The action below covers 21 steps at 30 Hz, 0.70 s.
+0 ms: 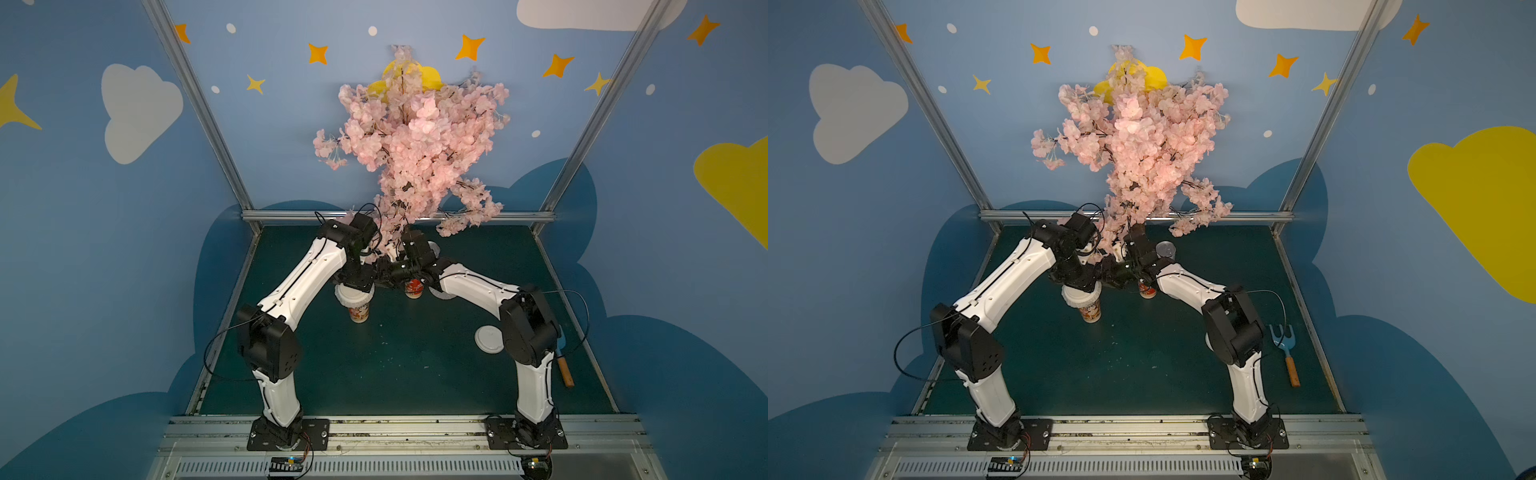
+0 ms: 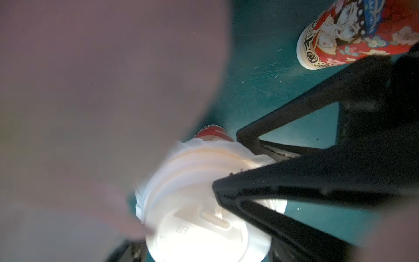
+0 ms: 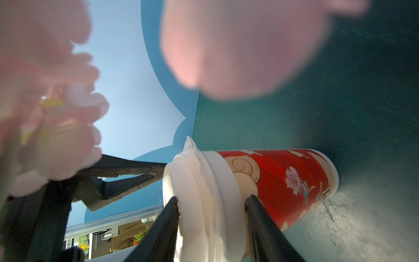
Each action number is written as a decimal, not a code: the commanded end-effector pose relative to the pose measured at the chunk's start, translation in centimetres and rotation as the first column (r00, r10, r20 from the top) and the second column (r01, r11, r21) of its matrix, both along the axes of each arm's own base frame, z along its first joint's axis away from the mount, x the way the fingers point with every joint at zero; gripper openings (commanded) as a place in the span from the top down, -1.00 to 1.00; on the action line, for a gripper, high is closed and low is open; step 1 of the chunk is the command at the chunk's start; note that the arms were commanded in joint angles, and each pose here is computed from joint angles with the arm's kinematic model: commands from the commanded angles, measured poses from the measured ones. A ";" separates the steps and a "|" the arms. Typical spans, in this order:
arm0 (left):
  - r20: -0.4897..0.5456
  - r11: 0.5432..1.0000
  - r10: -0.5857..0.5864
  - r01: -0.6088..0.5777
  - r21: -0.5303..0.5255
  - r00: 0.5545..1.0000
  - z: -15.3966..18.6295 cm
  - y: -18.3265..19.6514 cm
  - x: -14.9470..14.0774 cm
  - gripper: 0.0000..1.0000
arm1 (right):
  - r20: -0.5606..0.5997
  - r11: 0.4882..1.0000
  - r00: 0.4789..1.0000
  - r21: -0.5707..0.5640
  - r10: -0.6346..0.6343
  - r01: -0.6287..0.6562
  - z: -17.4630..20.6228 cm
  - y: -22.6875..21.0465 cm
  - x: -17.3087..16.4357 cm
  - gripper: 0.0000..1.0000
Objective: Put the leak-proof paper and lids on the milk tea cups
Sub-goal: Secure the cup lid on the cup.
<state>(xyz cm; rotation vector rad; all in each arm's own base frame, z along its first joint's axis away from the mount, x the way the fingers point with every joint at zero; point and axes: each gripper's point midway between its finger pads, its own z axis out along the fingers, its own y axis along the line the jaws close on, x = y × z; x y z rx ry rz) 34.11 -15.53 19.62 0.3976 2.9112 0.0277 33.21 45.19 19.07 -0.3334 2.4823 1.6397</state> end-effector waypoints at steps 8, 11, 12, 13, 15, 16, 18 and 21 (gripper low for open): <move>0.135 0.993 0.000 0.016 -0.120 0.991 0.7 -3.7 4.0 -0.57 | 0.048 0.975 0.981 0.108 0.189 -0.193 4.6 2.9 -6.4 0.03; 0.136 0.993 0.002 0.015 -0.121 0.991 0.6 -3.8 4.2 -0.57 | 0.048 0.975 0.980 0.108 0.191 -0.195 4.6 2.9 -6.5 0.02; 0.136 0.992 0.001 0.016 -0.123 0.991 0.6 -3.8 4.2 -0.57 | 0.048 0.975 0.980 0.108 0.191 -0.195 4.6 2.9 -6.5 0.03; 0.137 0.992 0.001 0.016 -0.123 0.991 0.6 -3.9 4.2 -0.57 | 0.050 0.974 0.980 0.109 0.192 -0.196 4.7 2.9 -6.5 0.02; 0.139 0.992 0.003 0.015 -0.128 0.990 0.7 -3.9 4.3 -0.57 | 0.048 0.975 0.980 0.108 0.192 -0.196 4.6 3.0 -6.6 0.01; 0.137 0.991 0.002 0.016 -0.131 0.991 0.6 -4.0 4.3 -0.57 | 0.048 0.975 0.980 0.108 0.192 -0.196 4.6 3.0 -6.5 0.01; 0.136 0.991 0.004 0.014 -0.134 0.991 0.6 -4.1 4.3 -0.56 | 0.048 0.975 0.980 0.107 0.191 -0.195 4.6 2.9 -6.5 0.00; 0.136 0.990 0.006 0.014 -0.142 0.991 0.8 -4.1 4.2 -0.51 | 0.046 0.977 0.982 0.100 0.185 -0.189 4.4 2.8 -6.4 -0.08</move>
